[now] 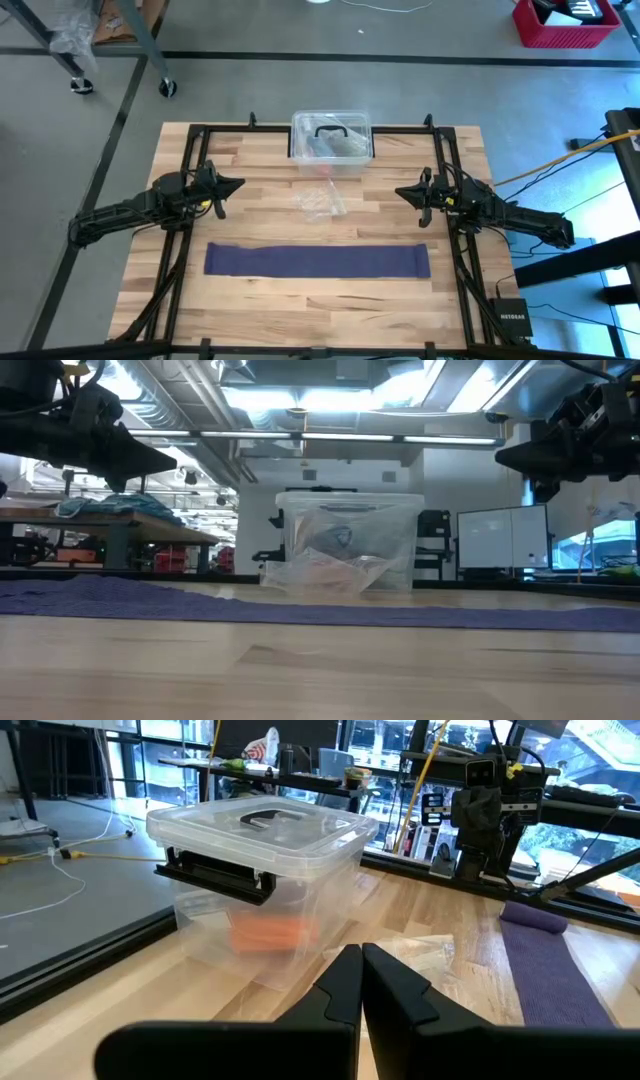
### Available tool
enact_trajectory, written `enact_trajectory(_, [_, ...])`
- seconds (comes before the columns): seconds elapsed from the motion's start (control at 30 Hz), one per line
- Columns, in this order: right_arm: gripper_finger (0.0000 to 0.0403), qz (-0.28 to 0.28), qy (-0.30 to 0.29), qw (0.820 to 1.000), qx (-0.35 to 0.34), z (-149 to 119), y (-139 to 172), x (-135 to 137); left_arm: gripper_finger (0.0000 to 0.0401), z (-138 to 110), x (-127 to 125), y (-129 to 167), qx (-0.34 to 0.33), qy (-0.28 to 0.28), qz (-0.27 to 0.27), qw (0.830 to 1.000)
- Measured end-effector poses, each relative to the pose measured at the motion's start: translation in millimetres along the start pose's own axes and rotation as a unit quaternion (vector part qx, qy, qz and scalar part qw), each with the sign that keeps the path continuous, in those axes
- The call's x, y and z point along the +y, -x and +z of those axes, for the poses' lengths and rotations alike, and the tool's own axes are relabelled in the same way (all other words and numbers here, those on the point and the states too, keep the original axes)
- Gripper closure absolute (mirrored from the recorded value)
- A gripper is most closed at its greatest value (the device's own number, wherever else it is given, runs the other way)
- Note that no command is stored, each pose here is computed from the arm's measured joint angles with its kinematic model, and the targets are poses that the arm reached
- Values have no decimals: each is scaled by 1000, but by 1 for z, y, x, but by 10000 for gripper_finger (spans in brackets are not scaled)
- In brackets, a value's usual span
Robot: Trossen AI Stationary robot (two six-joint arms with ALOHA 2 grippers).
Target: Roll bandage
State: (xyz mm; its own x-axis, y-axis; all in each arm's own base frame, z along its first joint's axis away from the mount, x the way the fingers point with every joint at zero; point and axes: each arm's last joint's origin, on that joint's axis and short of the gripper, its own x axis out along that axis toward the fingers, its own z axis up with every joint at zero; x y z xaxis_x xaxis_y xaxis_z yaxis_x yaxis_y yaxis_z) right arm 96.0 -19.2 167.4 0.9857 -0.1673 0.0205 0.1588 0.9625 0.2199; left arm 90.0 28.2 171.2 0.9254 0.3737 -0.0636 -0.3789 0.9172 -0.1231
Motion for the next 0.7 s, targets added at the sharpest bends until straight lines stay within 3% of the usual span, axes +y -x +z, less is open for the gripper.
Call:
enact_trajectory(0.1, [388,0,0,1000,0,0,0,0,397,1,0,0,-9,2,-1,1000])
enact_trajectory(0.23, [388,0,0,1000,0,0,0,0,397,12,-2,1,-68,104,-17,992])
enact_trajectory(0.37, [388,0,0,1000,0,0,0,0,397,25,-3,3,-132,146,-36,980])
enact_trajectory(0.5, [388,0,0,1000,0,0,0,0,397,38,-5,8,-192,138,-69,969])
enact_trajectory(0.7, [388,0,0,1000,0,0,0,0,397,44,-7,7,-192,116,-84,971])
